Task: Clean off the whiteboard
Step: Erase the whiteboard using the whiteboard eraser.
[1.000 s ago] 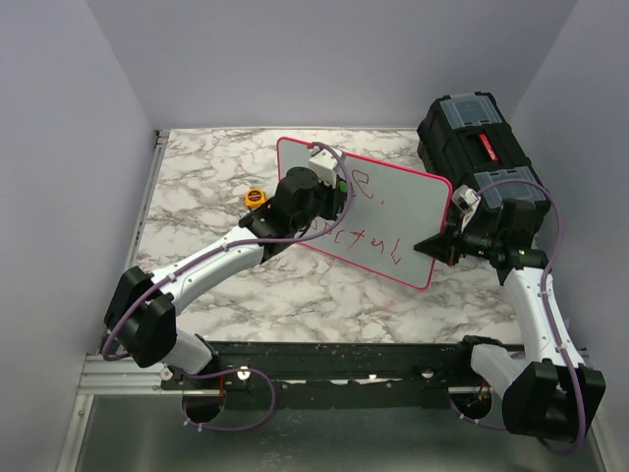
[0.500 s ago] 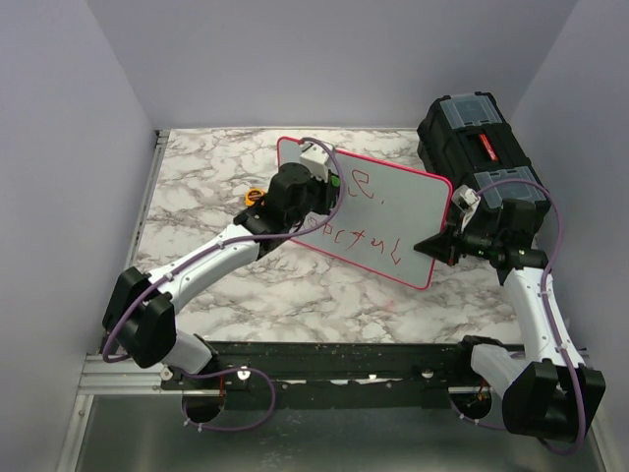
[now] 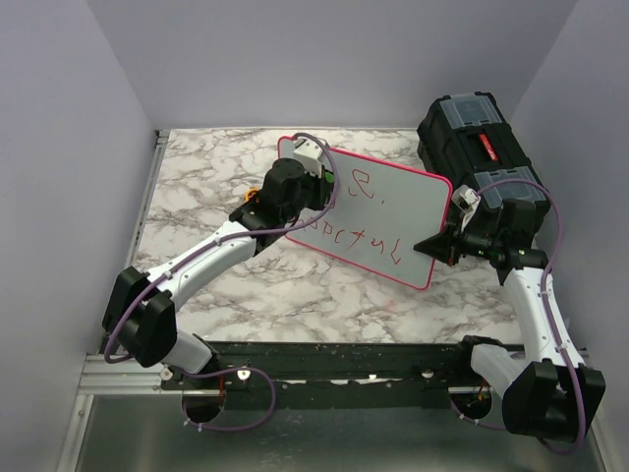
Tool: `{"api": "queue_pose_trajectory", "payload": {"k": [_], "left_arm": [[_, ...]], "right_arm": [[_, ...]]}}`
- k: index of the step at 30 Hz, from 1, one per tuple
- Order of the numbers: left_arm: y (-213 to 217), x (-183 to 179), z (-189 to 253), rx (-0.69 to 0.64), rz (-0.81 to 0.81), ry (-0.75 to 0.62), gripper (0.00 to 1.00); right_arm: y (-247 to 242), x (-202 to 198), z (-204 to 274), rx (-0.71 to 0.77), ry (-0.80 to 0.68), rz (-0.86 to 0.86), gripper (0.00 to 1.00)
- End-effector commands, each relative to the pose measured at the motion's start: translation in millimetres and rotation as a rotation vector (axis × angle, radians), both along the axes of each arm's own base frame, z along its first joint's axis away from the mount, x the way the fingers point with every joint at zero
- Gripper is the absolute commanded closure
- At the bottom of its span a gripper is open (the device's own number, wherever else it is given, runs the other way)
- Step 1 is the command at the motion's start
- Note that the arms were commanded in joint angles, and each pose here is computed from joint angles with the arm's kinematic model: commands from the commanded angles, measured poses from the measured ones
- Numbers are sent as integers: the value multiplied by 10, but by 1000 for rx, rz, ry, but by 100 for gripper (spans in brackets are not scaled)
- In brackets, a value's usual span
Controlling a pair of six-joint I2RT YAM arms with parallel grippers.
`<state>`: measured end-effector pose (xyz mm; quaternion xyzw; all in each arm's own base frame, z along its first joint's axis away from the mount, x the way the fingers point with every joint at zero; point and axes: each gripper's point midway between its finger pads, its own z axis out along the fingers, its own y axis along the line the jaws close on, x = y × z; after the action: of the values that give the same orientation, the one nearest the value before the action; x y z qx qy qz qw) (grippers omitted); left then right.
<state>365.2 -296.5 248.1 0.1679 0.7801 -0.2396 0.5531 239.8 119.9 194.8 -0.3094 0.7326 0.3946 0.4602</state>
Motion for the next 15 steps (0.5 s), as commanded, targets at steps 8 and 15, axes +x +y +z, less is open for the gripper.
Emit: {"api": "queue_pose_trajectory", "payload": {"k": [8,15], "left_arm": [[-369,-221,41,-26,-69,2,100],[-214,-119,-40,9,-30,2,100]], "right_arm": [[50,-6,165,3,-112,62,100],[49,-10,171,3,-114,62,100]]}}
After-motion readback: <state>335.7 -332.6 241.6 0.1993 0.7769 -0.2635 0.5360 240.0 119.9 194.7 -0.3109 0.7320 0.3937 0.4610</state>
